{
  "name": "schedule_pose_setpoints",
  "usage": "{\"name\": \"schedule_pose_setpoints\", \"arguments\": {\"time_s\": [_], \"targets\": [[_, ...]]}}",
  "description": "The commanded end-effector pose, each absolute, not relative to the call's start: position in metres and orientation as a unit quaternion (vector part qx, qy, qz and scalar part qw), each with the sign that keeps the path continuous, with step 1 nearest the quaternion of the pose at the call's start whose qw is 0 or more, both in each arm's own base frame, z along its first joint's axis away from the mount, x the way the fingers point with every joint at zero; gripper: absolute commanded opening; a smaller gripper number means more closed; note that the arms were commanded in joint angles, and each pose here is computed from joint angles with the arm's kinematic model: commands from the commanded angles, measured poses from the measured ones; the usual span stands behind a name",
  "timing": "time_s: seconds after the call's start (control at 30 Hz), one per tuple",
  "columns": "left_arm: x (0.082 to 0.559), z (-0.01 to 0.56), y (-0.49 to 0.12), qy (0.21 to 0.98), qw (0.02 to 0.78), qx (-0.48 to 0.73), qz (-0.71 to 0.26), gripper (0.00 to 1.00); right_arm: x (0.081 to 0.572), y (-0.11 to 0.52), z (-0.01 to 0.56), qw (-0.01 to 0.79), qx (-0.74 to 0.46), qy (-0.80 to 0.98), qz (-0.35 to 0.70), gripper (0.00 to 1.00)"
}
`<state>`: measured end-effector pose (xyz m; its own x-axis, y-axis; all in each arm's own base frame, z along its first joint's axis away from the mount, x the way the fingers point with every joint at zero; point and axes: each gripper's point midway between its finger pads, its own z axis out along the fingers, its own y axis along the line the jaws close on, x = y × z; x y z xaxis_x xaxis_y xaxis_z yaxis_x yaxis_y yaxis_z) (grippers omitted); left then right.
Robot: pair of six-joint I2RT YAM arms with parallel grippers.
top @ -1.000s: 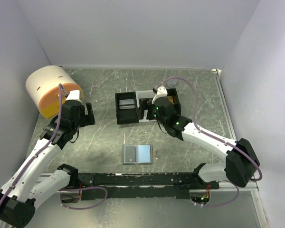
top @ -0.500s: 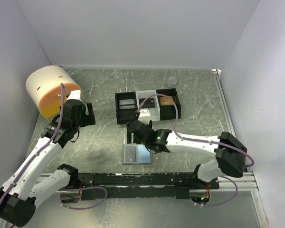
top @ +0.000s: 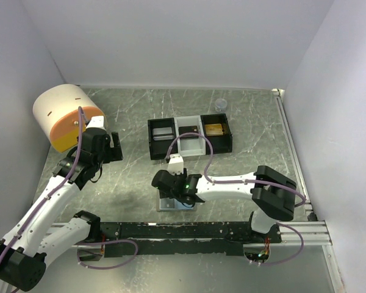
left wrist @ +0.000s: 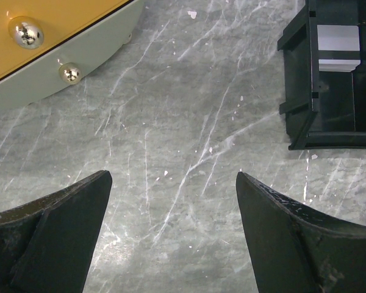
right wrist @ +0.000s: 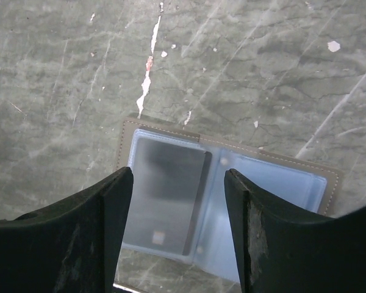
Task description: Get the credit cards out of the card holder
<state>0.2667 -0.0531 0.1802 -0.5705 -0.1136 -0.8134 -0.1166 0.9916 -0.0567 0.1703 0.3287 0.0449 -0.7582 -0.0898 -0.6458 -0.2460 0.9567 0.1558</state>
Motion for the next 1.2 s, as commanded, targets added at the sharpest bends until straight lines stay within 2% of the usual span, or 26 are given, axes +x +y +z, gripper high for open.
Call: {"name": "schedule_pose_setpoints", "arguments": {"time_s": [0.0,0.3,0.53,0.9,1.17], "targets": [[0.268,0.181,-0.052,0.885,0.461,-0.068,0.001,0.95,0.168,0.336,0.044,0.332,-0.088,0.932,0.115,0.61],[0.269,0.181,-0.051,0.885,0.462,-0.067,0.004,0.95,0.163,0.35,0.034,0.317,-0.104,0.937,0.107,0.59],[0.269,0.181,-0.052,0.885,0.462,-0.065,0.002,0.94,0.16,0.336,0.011,0.3,-0.088,0.947,0.067,0.57],[0.268,0.179,-0.053,0.887,0.458,-0.063,-0.001,0.94,0.149,0.326,0.003,0.288,-0.076,0.949,0.1,0.62],[0.268,0.178,-0.054,0.888,0.456,-0.061,-0.002,0.93,0.152,0.314,-0.001,0.293,-0.082,0.95,0.064,0.53]]}}
